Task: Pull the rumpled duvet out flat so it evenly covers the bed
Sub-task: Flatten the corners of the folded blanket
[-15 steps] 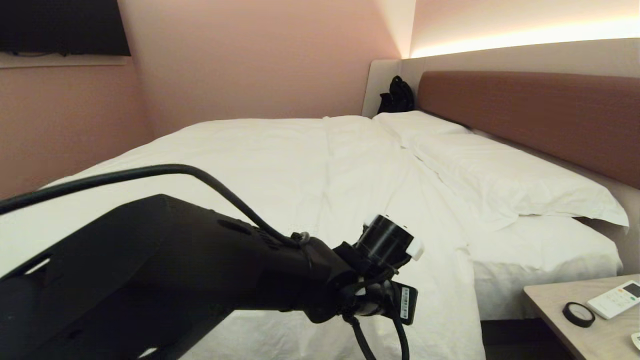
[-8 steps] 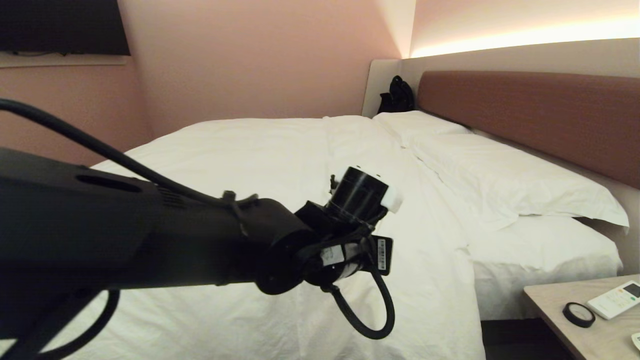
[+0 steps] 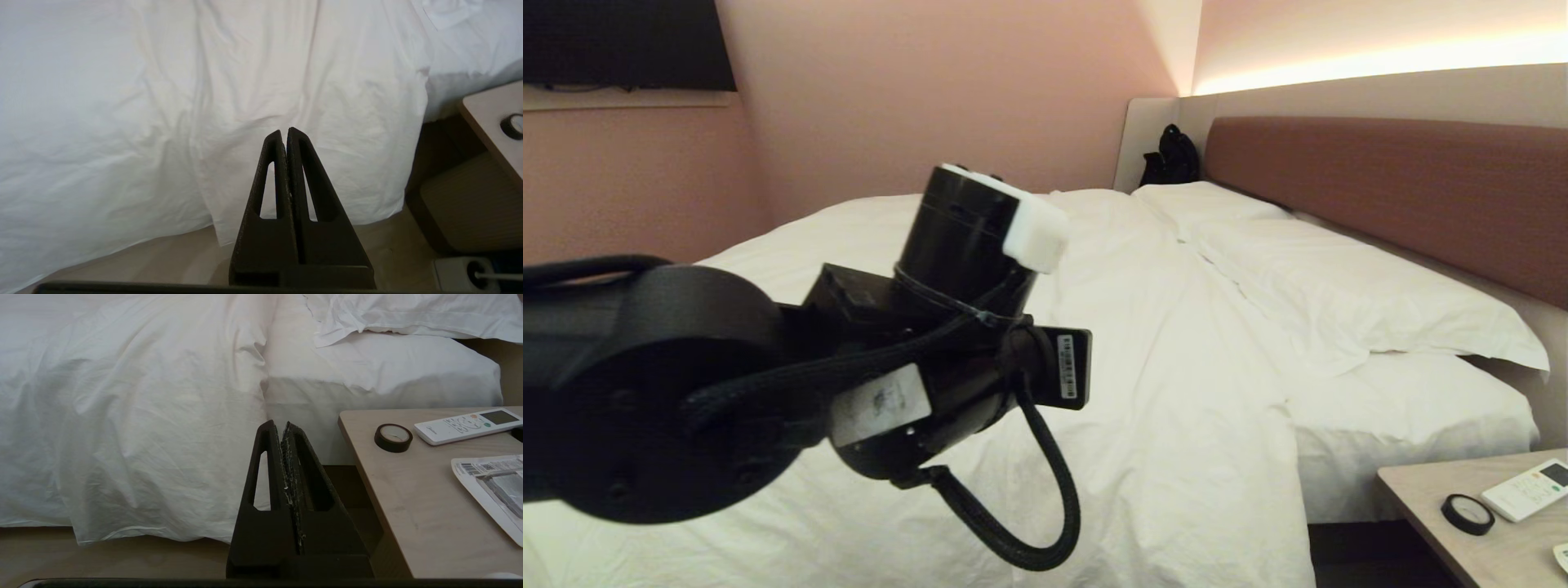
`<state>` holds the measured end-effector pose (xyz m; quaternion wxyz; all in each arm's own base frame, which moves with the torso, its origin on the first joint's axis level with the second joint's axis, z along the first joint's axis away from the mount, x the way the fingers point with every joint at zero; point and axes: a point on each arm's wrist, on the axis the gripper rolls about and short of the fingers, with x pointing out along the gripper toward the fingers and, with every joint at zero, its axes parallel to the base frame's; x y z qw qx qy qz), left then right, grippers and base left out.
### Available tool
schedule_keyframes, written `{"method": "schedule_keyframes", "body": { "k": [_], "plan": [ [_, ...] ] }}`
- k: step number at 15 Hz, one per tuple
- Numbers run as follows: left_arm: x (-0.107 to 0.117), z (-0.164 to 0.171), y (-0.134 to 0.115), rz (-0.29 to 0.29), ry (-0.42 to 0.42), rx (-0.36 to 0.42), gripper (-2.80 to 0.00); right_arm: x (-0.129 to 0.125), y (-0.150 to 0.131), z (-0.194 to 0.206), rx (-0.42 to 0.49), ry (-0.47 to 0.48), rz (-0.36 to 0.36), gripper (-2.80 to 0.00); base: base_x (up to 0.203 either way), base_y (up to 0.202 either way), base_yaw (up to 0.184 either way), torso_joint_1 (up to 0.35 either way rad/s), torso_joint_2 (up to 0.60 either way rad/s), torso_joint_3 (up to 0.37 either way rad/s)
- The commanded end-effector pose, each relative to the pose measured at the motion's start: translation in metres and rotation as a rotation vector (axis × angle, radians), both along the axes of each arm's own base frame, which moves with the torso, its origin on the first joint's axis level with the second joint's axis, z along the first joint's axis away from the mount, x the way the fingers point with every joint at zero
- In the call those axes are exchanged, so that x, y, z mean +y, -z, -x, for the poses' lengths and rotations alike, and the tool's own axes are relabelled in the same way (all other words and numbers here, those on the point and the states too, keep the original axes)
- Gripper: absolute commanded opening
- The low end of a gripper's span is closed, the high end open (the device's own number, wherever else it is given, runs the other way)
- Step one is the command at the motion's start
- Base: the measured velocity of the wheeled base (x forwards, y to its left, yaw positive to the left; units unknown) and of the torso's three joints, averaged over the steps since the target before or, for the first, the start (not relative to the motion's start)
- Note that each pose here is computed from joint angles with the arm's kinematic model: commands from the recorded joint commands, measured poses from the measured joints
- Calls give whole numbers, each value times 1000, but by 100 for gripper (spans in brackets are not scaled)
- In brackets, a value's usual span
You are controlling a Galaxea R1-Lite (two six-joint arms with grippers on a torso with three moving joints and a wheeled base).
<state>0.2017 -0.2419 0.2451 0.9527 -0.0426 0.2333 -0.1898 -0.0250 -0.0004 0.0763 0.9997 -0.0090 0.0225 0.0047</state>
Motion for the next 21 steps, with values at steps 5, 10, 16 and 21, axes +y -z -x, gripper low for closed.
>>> {"method": "schedule_keyframes", "body": {
  "k": [5, 10, 16, 21],
  "plan": [
    [76, 47, -44, 53, -97, -139, -280, 0, 0, 0, 3, 0, -9, -280, 0, 0, 0, 0, 0, 0],
    [135, 63, -69, 82, -244, -240, -280, 0, 0, 0, 3, 0, -10, -280, 0, 0, 0, 0, 0, 0],
    [195, 117, -67, 68, -313, -377, -280, 0, 0, 0, 1, 0, -11, -280, 0, 0, 0, 0, 0, 0],
    [242, 167, -49, -77, -584, -610, -280, 0, 0, 0, 3, 0, -11, -280, 0, 0, 0, 0, 0, 0]
  ]
}}
